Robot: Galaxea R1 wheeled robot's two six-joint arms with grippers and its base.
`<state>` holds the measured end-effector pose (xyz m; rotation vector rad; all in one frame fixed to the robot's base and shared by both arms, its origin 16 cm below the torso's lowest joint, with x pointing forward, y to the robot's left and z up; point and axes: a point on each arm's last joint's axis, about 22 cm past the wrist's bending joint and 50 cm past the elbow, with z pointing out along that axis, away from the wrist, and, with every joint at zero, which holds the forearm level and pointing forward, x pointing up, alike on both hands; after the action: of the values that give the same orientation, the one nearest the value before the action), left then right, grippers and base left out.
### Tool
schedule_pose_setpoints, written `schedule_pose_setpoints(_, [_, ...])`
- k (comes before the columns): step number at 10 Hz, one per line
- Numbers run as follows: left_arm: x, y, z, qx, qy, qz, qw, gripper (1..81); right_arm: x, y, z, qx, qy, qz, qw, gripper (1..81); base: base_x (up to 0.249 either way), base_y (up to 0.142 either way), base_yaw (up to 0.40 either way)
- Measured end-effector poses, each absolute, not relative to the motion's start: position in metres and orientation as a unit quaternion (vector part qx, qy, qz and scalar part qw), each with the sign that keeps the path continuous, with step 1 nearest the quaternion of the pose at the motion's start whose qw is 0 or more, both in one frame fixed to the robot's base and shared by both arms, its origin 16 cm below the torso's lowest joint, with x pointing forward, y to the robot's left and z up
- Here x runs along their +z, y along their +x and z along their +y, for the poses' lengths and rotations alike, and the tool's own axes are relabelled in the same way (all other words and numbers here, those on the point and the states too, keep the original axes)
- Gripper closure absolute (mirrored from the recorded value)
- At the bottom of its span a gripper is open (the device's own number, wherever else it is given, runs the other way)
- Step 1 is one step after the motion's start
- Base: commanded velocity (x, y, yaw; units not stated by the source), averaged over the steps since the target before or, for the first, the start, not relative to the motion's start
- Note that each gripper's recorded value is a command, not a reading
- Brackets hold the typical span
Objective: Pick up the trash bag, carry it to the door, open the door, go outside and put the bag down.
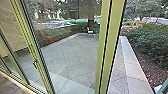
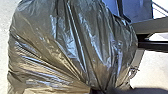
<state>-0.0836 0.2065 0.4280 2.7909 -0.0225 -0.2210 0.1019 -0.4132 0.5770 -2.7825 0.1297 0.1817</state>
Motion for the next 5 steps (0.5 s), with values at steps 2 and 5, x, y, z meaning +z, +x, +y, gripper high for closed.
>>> schedule_pose_setpoints(2, [0.428,-0.083,0.206,-0.077,0.982,-0.008,0.170,81.1,0.554,0.076,-0.349,0.058,-0.972,0.065,0.220,1.0,0.000,0.000,0.000])
schedule_pose_setpoints(5, [0.426,-0.069,0.206,-0.060,0.984,-0.011,0.170,81.1,0.523,0.059,-0.332,0.041,-0.973,0.078,0.213,1.0,0.000,0.000,0.000])
